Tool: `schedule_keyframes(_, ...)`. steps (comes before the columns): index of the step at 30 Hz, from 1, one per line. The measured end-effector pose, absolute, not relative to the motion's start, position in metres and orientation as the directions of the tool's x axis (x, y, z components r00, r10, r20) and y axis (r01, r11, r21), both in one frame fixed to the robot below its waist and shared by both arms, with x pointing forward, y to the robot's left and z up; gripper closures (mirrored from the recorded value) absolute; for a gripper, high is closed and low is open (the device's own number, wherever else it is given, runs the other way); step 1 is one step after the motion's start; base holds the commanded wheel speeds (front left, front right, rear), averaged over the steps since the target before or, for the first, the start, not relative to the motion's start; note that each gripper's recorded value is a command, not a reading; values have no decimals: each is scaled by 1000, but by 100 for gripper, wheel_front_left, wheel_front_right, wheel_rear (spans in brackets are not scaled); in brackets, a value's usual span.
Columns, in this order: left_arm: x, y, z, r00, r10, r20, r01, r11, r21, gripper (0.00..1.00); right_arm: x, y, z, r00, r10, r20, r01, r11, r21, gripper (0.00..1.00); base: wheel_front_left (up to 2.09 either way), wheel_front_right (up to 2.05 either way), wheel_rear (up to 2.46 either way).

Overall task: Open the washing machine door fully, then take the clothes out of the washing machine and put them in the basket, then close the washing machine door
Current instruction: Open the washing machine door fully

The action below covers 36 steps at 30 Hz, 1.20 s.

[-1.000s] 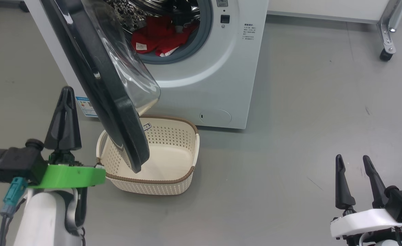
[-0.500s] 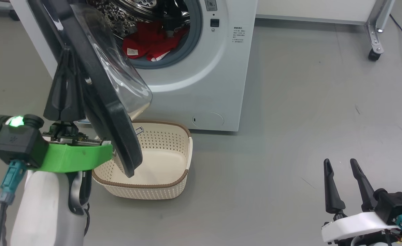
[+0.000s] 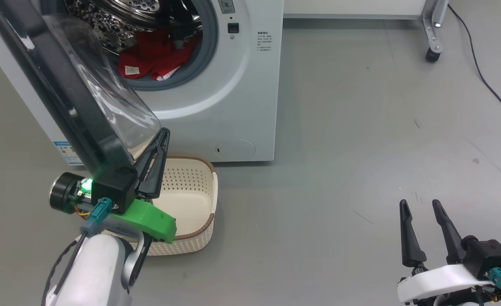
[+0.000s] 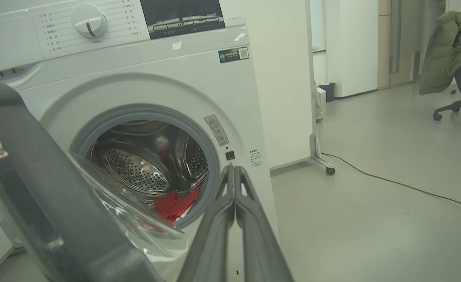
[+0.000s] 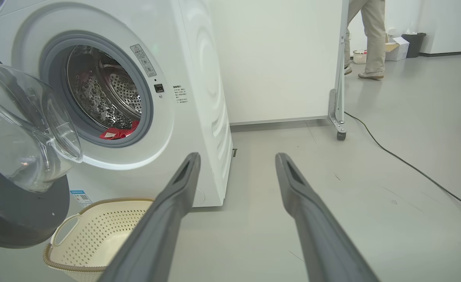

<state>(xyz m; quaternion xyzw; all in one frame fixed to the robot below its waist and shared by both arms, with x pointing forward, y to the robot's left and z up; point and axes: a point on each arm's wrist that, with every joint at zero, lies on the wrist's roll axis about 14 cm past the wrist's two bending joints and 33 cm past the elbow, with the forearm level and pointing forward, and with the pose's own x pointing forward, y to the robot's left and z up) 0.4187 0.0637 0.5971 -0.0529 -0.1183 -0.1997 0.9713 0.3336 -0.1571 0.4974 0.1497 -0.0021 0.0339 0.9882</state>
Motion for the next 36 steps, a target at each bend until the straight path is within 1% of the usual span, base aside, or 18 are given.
schedule_keyframes(4,420,57,562,908,-398,134,409,910,-70,100,330,-166,497,999,34,11,-35,954,297,0,0,0,0)
schedule_keyframes(7,424,58,545,918,-388,80,394,915,-83,100,328,-174,496,1000,7,9,-9,955,297,0,0,0,0)
schedule_keyframes(13,432,64,523,937,-349,8,348,932,-101,100,324,-184,495,1000,-29,3,26,955,295,0,0,0,0)
schedule_keyframes(19,439,74,500,953,-296,-68,283,947,-152,100,323,-198,493,997,-72,-2,69,955,289,0,0,0,0)
schedule_keyframes(28,443,83,489,960,-262,-101,245,957,-156,100,325,-204,493,996,-88,-4,85,955,285,0,0,0,0)
schedule_keyframes(36,440,92,486,966,-234,-106,215,963,-161,100,332,-195,494,998,-56,0,54,958,281,0,0,0,0)
